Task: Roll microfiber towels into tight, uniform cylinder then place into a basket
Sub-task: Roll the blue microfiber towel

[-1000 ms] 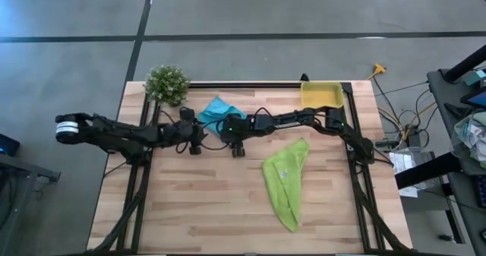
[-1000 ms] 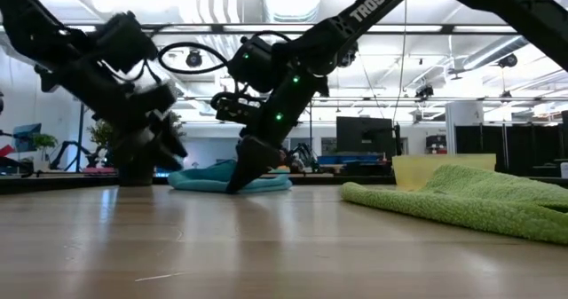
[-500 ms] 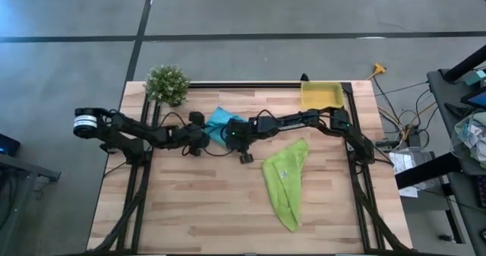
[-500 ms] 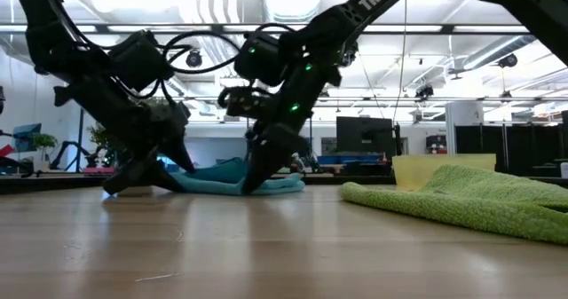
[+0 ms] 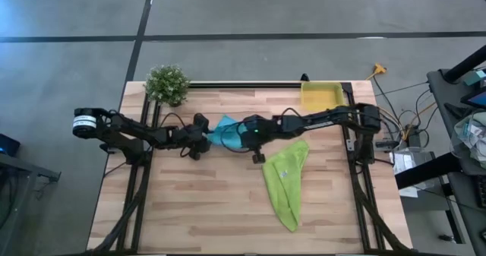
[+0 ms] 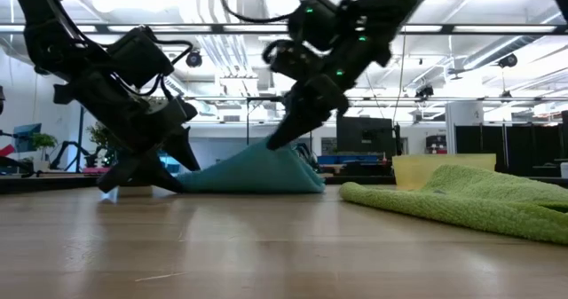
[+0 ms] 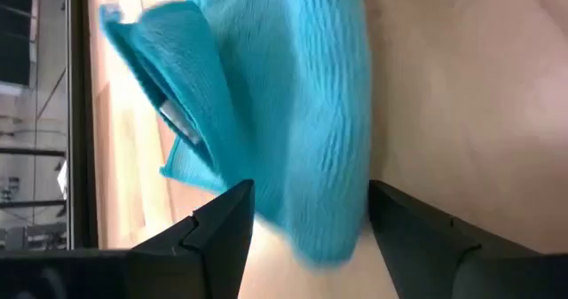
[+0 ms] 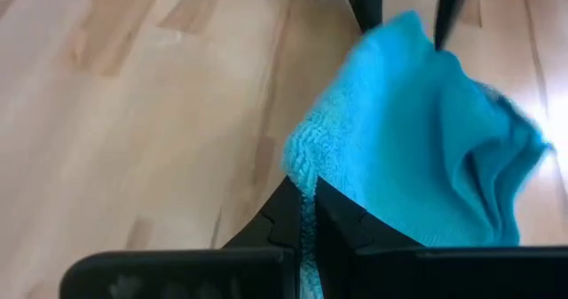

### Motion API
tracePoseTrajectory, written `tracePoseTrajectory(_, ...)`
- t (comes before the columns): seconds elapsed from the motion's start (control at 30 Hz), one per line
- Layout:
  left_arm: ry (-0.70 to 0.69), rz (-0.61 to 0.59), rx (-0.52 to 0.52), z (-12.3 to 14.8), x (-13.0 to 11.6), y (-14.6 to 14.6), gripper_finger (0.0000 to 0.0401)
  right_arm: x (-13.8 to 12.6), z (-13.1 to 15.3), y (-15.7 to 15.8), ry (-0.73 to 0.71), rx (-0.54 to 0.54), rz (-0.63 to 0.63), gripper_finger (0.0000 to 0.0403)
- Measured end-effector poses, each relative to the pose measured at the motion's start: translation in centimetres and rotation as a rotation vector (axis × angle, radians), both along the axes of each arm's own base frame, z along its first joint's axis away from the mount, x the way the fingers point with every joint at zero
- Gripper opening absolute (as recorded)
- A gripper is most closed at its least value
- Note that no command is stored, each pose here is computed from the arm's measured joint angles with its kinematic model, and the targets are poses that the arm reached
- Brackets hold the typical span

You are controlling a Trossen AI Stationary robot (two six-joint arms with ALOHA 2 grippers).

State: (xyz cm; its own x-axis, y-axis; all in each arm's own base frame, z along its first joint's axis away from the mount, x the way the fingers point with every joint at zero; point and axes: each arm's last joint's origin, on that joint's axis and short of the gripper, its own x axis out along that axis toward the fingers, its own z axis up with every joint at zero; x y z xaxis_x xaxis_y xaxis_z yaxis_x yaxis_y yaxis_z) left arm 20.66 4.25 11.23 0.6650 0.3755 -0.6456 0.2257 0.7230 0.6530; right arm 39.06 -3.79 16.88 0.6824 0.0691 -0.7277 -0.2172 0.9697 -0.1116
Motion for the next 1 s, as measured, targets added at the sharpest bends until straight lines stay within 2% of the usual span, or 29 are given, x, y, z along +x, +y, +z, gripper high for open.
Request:
tracePoseTrajectory(0.13, 0.005, -0.021, -0.005, 0.0, 0.1, -0.4, 0.0178, -2.1, -0.8, 0.1, -0.026, 0.022, -0.033, 0.0009)
tracePoseTrajectory(0.23, -0.003, -0.027, -0.039, 0.1, 0.3, -0.8, 0.0136, -3.0, -1.4, 0.2, -0.087, 0.040, -0.056, 0.0009)
tracePoseTrajectory(0.4, -0.063, -0.060, -0.121, 0.9, 1.3, -1.7, 0.0055, -4.1, -3.0, 0.4, -0.098, 0.080, -0.095, 0.0009)
tracePoseTrajectory(0.5, -0.073, -0.102, -0.124, 1.2, 1.7, -2.5, 0.0032, -4.5, -3.5, 0.4, -0.112, 0.114, -0.128, 0.0009)
tracePoseTrajectory(0.67, -0.065, -0.159, -0.122, 1.1, 2.0, -3.7, 0.0039, -5.4, -4.5, 0.5, -0.125, 0.164, -0.184, 0.0009)
tracePoseTrajectory(1.0, -0.013, -0.142, -0.103, 0.1, 2.0, -3.8, 0.0113, -7.3, -6.3, 1.1, -0.091, 0.253, -0.256, 0.0009)
